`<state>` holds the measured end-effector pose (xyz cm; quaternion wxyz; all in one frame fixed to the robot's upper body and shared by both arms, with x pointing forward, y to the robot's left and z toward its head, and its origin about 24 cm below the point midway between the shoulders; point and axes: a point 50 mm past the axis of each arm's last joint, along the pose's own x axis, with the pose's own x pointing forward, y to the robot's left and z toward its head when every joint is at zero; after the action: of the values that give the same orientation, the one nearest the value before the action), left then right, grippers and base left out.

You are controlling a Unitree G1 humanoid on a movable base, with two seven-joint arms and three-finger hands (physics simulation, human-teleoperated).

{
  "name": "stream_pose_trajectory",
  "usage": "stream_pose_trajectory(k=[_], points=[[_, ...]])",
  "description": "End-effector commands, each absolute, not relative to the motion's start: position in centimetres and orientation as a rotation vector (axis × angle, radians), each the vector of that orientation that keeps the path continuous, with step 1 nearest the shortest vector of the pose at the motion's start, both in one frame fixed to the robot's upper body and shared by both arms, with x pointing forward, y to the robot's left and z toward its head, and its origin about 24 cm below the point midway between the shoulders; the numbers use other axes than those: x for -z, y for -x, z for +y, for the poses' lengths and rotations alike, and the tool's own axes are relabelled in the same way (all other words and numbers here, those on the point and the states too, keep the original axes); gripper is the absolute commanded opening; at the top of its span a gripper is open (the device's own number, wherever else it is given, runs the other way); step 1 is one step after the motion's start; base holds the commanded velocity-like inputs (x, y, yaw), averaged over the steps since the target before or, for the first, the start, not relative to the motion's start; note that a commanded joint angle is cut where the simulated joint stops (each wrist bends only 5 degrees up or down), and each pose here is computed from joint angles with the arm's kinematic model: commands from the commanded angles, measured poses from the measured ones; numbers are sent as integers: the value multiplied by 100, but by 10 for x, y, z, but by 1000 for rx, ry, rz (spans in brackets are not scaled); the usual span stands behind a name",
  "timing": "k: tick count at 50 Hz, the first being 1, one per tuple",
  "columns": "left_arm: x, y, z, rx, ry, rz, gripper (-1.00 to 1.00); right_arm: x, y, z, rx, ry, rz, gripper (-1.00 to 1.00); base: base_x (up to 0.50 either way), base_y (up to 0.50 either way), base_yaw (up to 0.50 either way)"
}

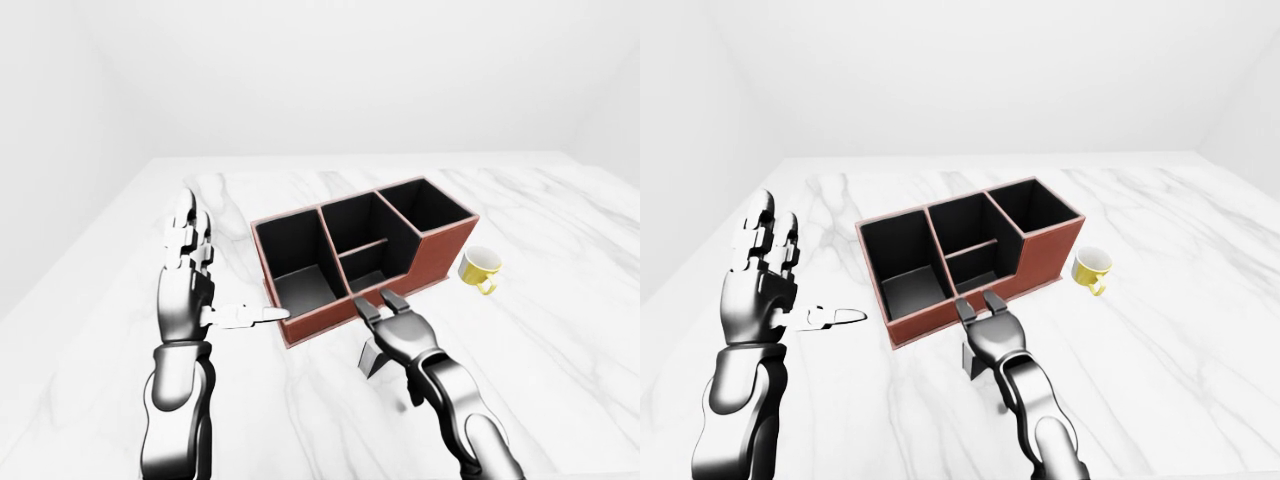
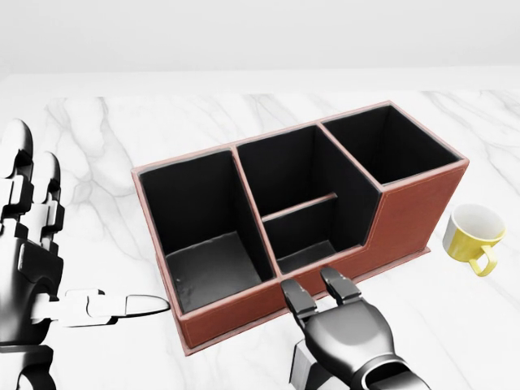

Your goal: Pick up the book and place it in the front compartment of the caddy.

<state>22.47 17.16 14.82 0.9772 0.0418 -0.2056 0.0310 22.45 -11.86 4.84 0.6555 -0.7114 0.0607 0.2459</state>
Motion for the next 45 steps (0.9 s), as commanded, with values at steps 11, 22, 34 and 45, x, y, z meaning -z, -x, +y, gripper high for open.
stream_pose_trajectory(k=[11,22,34,45], points=[[-147,-225,172,-65,-82,-407,100,-29,-224,-118,-596,1640,174,100,0,0,0],[-146,-225,173,-68,-81,-405,100,-16,-224,-123,-635,1656,231,100,0,0,0],[-149,-224,172,-66,-84,-417,100,-13,-218,-125,-651,1657,254,-100,0,0,0],[-147,-224,171,-60,-87,-411,100,-18,-218,-126,-651,1634,257,-100,0,0,0]])
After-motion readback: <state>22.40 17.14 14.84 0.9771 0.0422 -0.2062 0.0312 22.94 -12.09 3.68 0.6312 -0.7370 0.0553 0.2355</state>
